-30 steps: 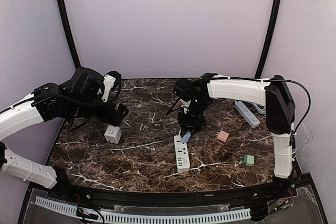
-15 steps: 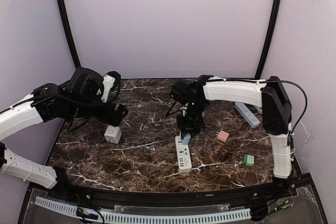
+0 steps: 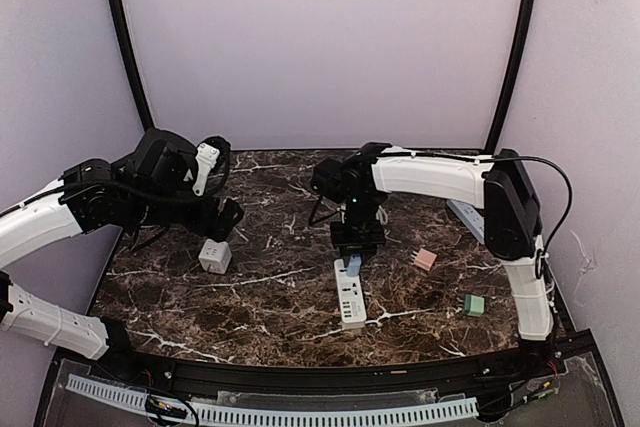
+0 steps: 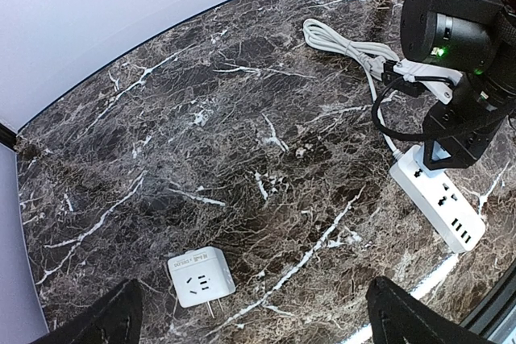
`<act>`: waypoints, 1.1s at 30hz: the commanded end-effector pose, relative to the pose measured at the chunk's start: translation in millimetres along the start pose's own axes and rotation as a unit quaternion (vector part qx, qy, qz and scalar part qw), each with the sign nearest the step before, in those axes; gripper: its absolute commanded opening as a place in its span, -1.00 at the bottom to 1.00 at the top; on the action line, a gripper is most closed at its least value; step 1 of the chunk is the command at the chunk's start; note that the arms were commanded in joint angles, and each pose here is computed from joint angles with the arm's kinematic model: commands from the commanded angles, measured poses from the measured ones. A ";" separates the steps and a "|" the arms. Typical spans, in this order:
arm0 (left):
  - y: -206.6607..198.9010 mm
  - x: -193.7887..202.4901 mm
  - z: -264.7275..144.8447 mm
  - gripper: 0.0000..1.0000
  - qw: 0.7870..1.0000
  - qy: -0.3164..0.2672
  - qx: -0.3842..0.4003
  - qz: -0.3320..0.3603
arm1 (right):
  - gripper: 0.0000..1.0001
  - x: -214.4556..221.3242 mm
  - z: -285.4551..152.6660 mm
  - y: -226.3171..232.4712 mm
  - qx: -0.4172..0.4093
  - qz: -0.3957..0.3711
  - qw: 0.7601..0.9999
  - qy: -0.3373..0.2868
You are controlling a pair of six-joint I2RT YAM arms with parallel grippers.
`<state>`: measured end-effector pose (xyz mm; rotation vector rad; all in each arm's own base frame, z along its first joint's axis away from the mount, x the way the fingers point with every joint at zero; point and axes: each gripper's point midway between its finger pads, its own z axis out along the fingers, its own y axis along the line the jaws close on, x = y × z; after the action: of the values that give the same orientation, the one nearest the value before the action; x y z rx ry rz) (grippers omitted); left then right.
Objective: Insert the plug
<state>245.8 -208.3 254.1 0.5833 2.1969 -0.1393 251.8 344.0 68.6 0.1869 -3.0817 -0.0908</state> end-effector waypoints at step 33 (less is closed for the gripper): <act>-1.5 -10.4 3.2 0.98 1.000 0.013 0.000 0.019 | -0.89 13.1 63.3 -8.2 0.093 -0.003 0.995 0.044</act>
<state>252.8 -215.6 252.5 0.6208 2.2090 -0.1125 250.3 347.5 62.5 0.1718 -3.0808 0.0579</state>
